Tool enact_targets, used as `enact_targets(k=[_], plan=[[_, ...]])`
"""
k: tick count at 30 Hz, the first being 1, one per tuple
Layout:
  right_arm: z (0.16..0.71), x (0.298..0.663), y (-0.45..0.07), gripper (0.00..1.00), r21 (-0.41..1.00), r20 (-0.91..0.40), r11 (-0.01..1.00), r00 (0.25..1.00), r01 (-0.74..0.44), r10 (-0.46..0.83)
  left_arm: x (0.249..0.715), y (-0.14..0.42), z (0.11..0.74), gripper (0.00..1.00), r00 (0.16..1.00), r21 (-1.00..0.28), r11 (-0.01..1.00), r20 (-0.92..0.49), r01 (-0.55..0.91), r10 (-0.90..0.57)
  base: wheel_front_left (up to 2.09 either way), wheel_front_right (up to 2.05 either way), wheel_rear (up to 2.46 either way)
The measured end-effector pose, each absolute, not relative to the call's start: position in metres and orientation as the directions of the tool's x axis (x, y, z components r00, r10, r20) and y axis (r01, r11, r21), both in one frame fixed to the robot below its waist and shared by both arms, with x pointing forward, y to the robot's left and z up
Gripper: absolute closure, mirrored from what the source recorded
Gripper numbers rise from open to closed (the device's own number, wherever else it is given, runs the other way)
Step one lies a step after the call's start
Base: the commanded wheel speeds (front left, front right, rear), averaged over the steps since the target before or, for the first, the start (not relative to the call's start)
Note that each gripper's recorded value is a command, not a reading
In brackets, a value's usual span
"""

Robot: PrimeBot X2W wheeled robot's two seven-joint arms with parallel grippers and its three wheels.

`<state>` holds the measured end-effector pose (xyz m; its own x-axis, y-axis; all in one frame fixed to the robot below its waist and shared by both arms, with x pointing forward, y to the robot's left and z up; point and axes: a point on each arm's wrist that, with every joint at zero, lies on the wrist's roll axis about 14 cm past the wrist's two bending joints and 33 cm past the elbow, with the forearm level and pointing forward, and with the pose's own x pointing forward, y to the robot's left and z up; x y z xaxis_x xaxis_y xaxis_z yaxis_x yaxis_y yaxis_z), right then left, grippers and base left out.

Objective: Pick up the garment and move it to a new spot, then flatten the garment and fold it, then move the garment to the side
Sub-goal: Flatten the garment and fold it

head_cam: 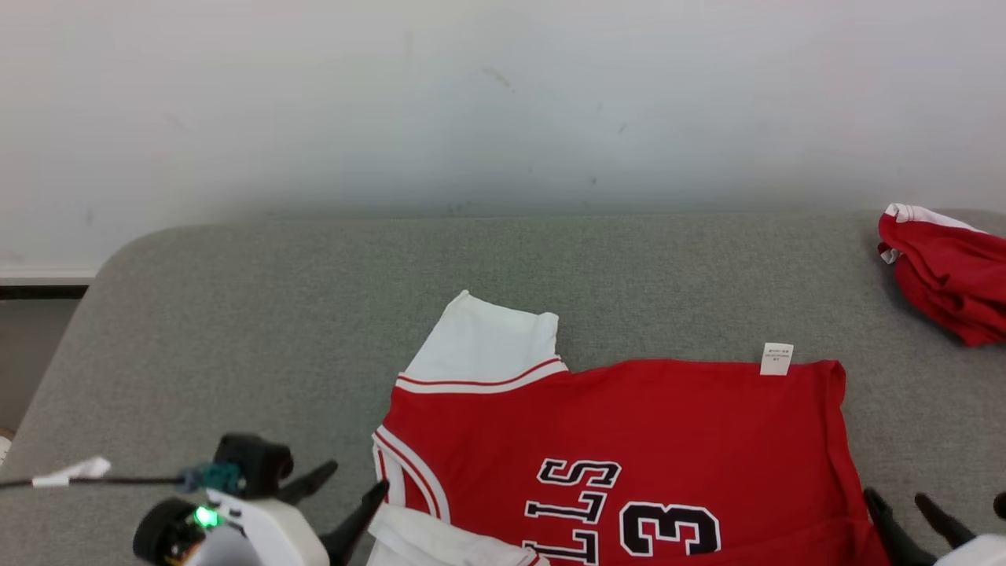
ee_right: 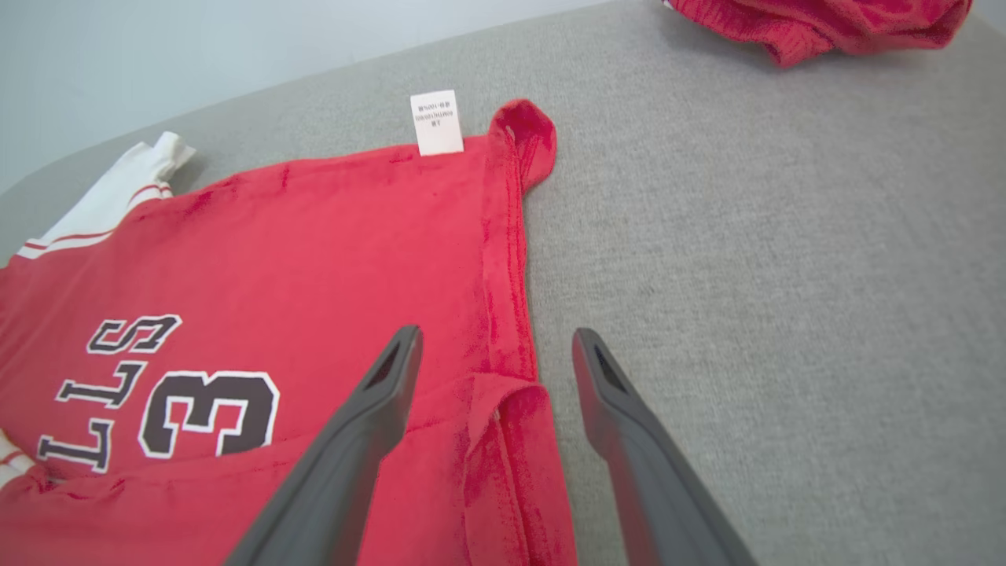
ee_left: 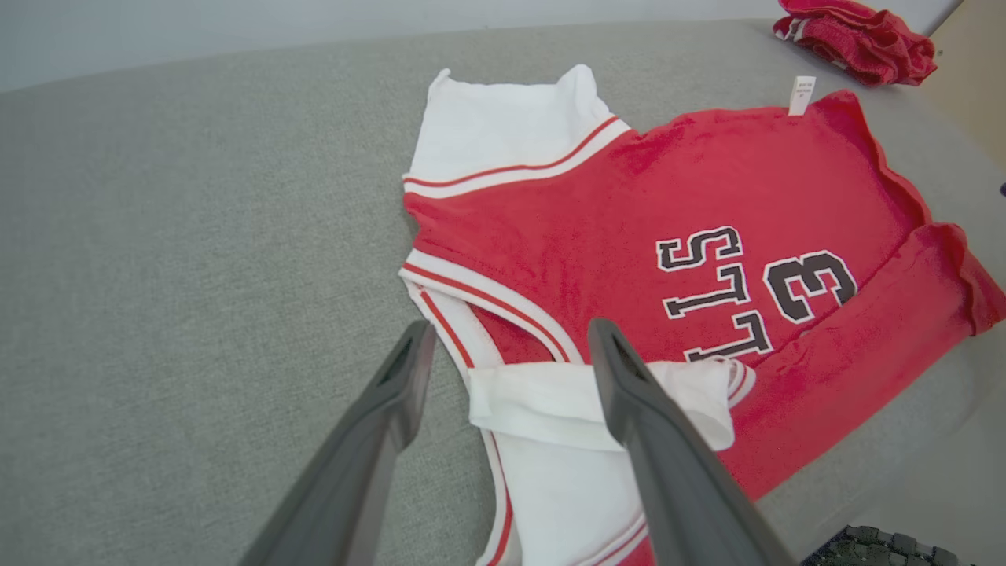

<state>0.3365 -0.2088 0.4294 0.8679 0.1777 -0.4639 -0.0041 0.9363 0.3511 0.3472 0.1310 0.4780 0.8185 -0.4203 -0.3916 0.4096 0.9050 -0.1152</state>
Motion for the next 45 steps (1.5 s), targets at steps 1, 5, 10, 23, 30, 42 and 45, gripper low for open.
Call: enact_targets(k=[1, 5, 10, 23, 30, 42, 45], plan=[[0.436, 0.345, -0.209, 0.0, 0.346, -0.443, 0.938, 0.879, -0.013, 0.176, 0.355, 0.13, 0.485, 0.0, 0.815, -0.1, 0.897, -0.384, 0.43, -0.433, 0.0, 0.0, 0.0], [0.456, 0.378, -0.208, 0.0, 0.322, -0.391, 0.946, 0.905, -0.035, 0.167, 0.39, 0.123, 0.511, 0.0, 0.799, -0.054, 0.867, -0.364, 0.496, -0.479, 0.0, 0.0, 0.0], [0.468, 0.423, -0.206, 0.0, 0.311, -0.372, 0.949, 0.913, -0.047, 0.167, 0.441, 0.12, 0.521, 0.0, 0.772, -0.064, 0.852, -0.393, 0.519, -0.5, 0.0, 0.0, 0.0], [0.415, 0.491, -0.198, 0.0, 0.285, -0.559, 0.958, 0.806, -0.032, 0.193, 0.538, 0.096, 0.482, 0.0, 0.662, -0.12, 0.838, -0.558, 0.532, -0.5, 0.0, 0.0, 0.0], [0.387, 0.497, -0.198, 0.0, 0.298, -0.629, 0.954, 0.751, -0.007, 0.202, 0.545, 0.076, 0.446, 0.0, 0.544, -0.186, 0.805, -0.649, 0.564, -0.532, 0.0, 0.0, 0.0], [0.384, 0.488, -0.192, 0.17, 0.313, -0.636, 0.948, 0.729, -0.056, 0.254, 0.563, 0.078, 0.413, 0.0, 0.476, -0.182, 0.8, -0.72, 0.572, -0.504, 0.0, 0.0, 0.0], [0.383, 0.487, -0.191, 0.43, 0.317, -0.637, 0.946, 0.724, -0.067, 0.265, 0.57, 0.074, 0.407, 0.0, 0.471, -0.193, 0.8, -0.721, 0.569, -0.509, 0.0, 0.0, 0.0]])
